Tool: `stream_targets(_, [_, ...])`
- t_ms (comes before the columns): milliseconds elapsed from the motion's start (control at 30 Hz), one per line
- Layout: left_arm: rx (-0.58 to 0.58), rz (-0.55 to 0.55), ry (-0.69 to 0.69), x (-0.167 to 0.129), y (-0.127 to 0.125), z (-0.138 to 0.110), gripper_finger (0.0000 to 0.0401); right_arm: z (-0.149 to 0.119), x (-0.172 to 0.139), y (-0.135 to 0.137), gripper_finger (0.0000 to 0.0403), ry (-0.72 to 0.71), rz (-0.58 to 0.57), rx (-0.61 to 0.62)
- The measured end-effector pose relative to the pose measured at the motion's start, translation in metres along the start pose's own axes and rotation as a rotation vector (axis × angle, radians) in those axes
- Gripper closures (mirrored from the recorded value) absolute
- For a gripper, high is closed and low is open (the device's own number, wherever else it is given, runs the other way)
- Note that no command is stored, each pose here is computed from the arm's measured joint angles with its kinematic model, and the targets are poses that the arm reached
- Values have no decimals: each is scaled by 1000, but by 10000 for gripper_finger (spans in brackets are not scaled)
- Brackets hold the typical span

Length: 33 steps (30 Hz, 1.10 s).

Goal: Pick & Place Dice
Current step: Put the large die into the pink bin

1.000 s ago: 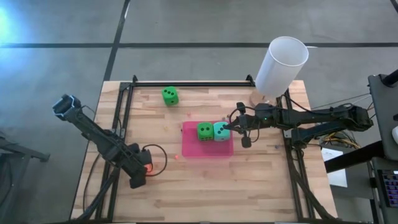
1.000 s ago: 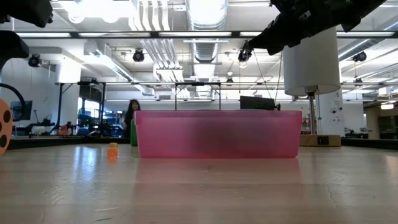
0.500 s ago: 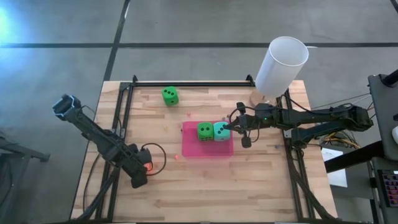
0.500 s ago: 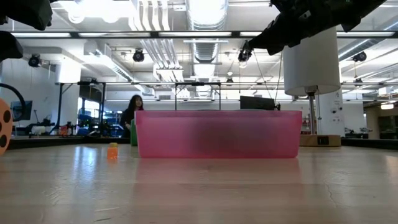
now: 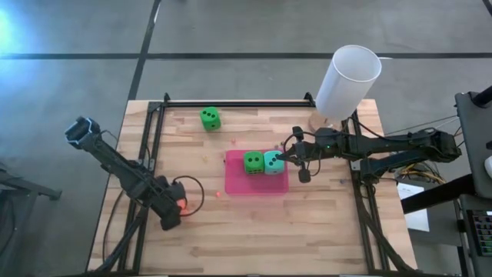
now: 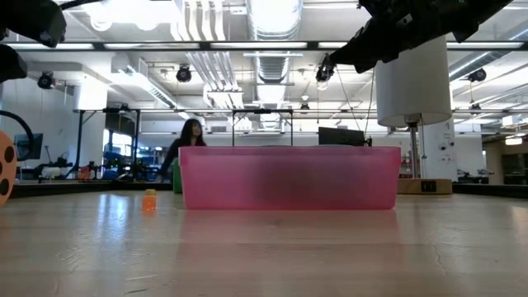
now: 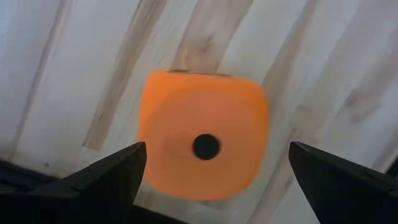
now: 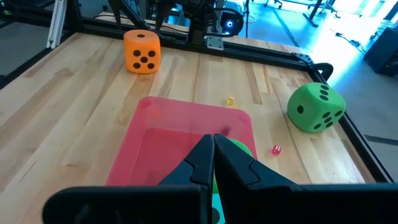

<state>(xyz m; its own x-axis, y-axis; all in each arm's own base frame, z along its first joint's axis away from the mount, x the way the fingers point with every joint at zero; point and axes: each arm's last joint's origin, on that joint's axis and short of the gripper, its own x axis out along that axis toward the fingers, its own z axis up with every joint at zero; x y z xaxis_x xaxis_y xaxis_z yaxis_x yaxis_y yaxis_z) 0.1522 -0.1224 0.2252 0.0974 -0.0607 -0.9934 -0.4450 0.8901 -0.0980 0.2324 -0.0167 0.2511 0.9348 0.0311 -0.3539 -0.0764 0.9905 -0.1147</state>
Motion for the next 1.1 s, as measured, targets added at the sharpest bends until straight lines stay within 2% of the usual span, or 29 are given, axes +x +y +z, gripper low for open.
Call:
stream_targets(167, [23, 30, 14, 10, 5, -3, 1, 0, 0, 0, 394, 0, 0, 0])
stream_targets(467, [45, -25, 33, 18, 4, -3, 1, 0, 0, 0, 394, 0, 0, 0])
stream_targets(767, [80, -16, 25, 4, 7, -4, 1, 0, 0, 0, 394, -3, 0, 0])
stream_targets(933, [143, 22, -8, 1, 8, -3, 1, 0, 0, 0, 394, -3, 0, 0])
stream_targets(1100, [113, 11, -16, 2, 7, -2, 1, 0, 0, 0, 394, -4, 0, 0])
